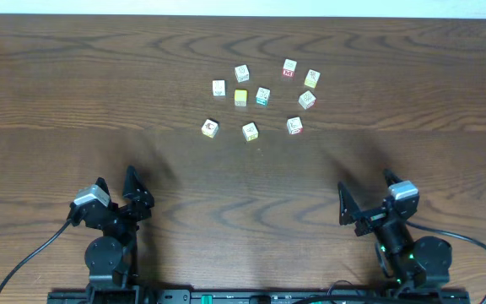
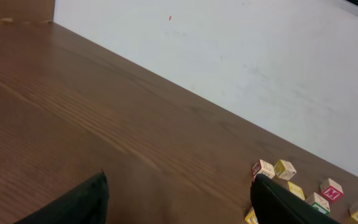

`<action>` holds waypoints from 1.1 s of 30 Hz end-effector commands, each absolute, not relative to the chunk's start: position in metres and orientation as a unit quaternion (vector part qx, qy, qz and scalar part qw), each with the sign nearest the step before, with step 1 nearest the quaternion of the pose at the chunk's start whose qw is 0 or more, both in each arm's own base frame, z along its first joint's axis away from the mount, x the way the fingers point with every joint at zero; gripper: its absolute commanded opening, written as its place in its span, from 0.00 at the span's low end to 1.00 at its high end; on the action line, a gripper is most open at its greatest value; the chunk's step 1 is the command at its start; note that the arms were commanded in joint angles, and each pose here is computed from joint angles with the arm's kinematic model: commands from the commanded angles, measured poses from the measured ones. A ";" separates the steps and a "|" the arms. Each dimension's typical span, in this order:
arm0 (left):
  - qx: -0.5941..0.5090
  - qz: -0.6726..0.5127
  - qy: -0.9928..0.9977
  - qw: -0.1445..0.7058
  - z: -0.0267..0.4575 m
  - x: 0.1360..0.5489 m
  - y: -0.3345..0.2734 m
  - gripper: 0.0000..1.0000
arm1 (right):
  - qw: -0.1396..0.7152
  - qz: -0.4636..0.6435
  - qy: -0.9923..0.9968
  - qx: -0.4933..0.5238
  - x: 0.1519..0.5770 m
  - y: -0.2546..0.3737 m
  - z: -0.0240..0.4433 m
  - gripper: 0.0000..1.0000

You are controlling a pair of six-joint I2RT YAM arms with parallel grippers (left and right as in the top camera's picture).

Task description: Lift 3 blocks

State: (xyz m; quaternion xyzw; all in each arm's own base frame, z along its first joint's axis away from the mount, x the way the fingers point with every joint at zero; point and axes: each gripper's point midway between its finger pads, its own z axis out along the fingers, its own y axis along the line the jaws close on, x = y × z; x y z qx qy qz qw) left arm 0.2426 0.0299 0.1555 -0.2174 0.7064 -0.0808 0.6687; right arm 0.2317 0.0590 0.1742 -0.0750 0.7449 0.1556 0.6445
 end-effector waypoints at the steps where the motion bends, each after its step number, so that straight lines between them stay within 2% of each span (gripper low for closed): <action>1: -0.218 -0.069 0.726 0.648 0.138 0.241 0.031 0.74 | 0.647 0.166 0.741 -0.067 0.232 0.059 0.212 0.99; 8: -0.218 -0.069 0.726 0.648 0.138 0.242 0.031 0.74 | 0.511 0.173 0.840 -0.059 0.274 0.067 0.204 0.99; 19: -0.218 -0.069 0.726 0.648 0.138 0.242 0.031 0.74 | 0.255 0.193 0.941 -0.109 0.339 0.138 0.205 0.99; 26: -0.218 -0.069 0.726 0.648 0.138 0.241 0.031 0.74 | 0.224 0.185 0.946 -0.144 0.363 0.159 0.174 0.99; 28: -0.218 -0.069 0.726 0.648 0.138 0.241 0.031 0.74 | 0.224 0.154 0.951 -0.146 0.376 0.154 0.158 0.86; 29: -0.218 -0.069 0.726 0.648 0.138 0.241 0.031 0.74 | 0.221 0.144 0.955 -0.138 0.379 0.151 0.152 0.86; 31: -0.218 -0.069 0.726 0.648 0.138 0.242 0.031 0.74 | 0.206 0.134 0.960 -0.133 0.382 0.149 0.137 0.99; 33: -0.218 -0.069 0.726 0.648 0.138 0.241 0.031 0.74 | 0.197 0.131 0.963 -0.129 0.386 0.149 0.125 0.99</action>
